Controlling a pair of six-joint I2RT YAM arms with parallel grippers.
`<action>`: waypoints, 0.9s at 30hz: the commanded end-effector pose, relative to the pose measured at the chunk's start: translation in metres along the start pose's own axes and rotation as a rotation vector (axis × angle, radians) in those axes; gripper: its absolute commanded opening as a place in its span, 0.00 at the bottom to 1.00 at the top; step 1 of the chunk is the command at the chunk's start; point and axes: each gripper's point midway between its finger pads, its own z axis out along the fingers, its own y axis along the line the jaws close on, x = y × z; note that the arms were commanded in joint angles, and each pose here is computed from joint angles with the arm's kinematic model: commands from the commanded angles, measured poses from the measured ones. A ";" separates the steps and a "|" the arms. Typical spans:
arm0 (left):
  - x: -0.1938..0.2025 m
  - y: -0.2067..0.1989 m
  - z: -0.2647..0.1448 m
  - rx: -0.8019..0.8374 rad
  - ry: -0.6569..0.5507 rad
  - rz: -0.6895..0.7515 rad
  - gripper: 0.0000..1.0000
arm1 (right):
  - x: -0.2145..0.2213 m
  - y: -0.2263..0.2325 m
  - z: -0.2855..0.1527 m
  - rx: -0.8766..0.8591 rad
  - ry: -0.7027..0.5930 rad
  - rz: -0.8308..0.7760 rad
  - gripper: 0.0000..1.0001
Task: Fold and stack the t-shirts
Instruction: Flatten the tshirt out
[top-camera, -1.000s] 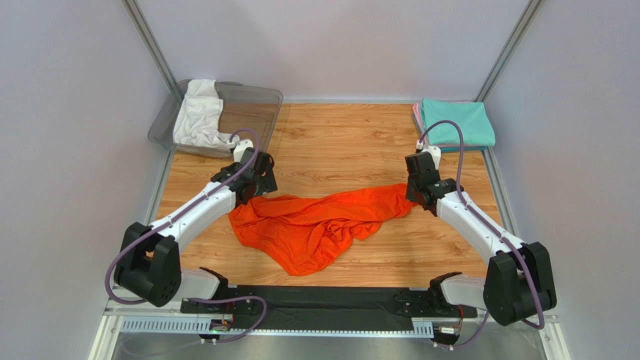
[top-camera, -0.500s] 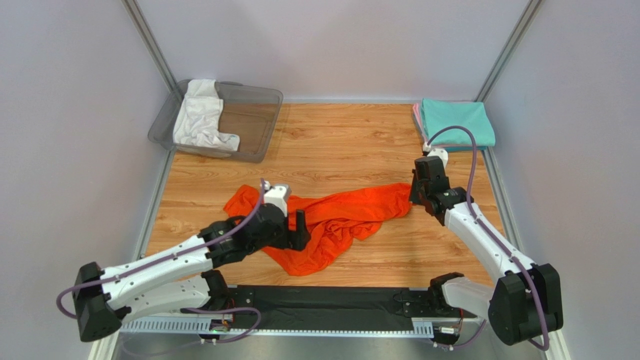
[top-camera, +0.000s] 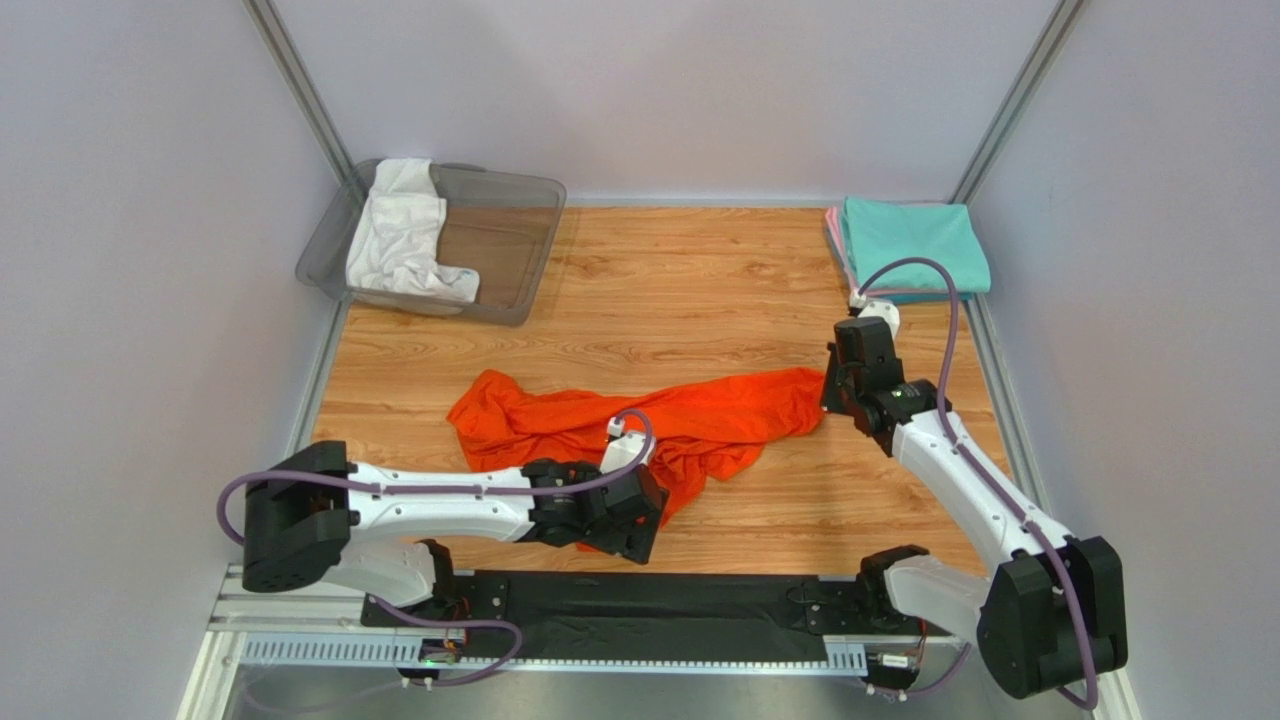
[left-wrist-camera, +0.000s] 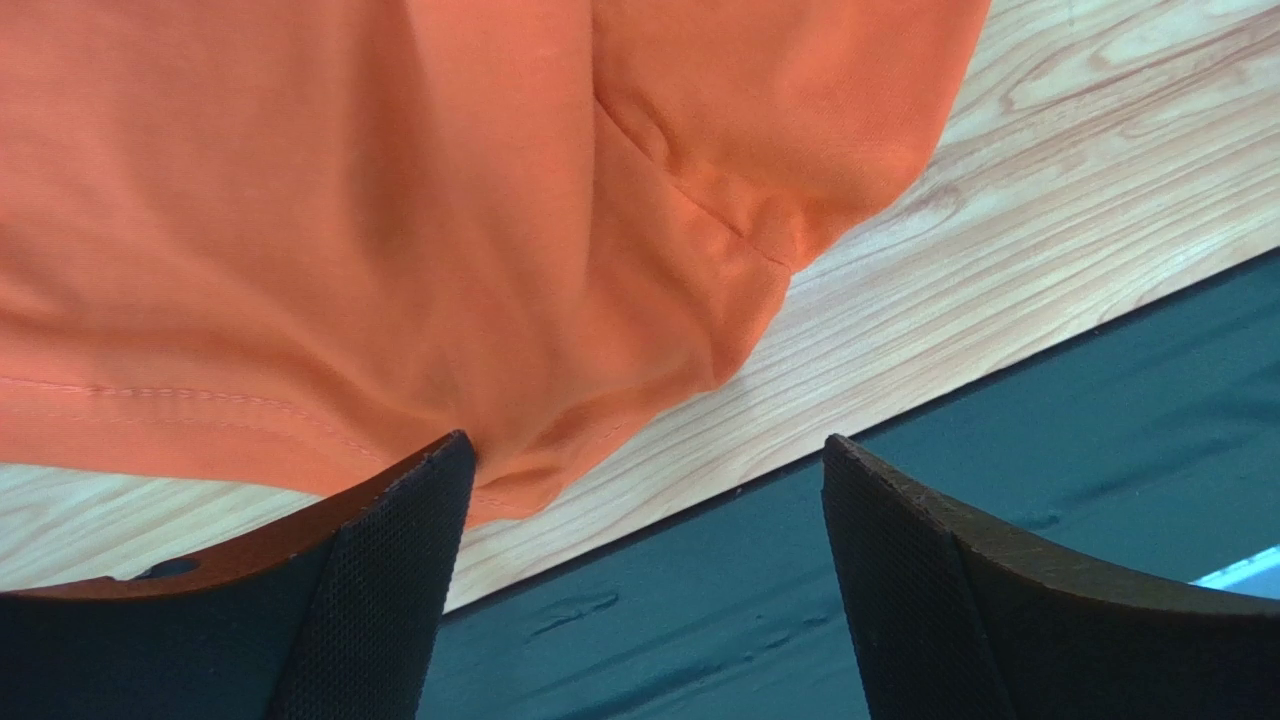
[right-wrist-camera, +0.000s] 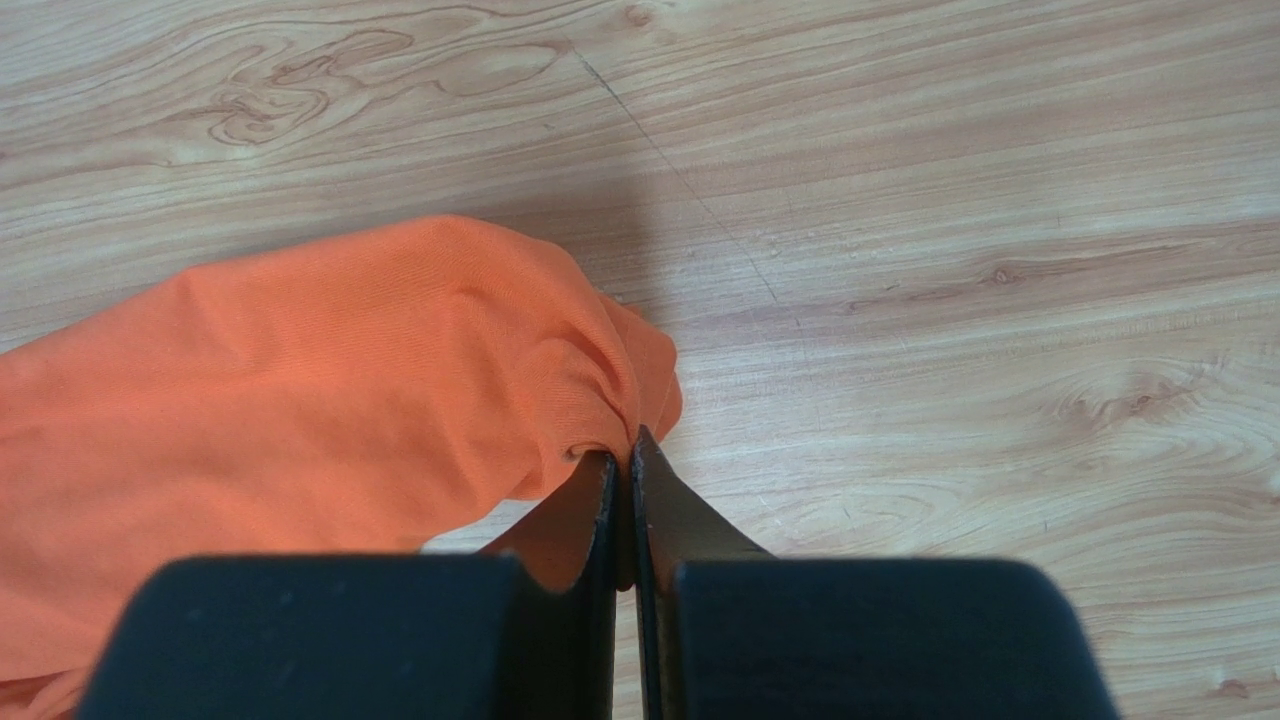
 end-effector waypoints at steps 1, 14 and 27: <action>-0.005 -0.013 0.007 0.014 0.000 -0.023 0.91 | -0.006 0.002 0.001 -0.012 -0.023 0.018 0.00; 0.015 0.030 0.046 -0.229 0.072 -0.069 0.18 | -0.004 0.005 -0.001 -0.042 -0.021 0.019 0.00; -0.096 0.080 -0.081 -0.301 -0.470 -0.139 0.00 | -0.029 0.012 -0.041 -0.138 -0.132 0.049 0.00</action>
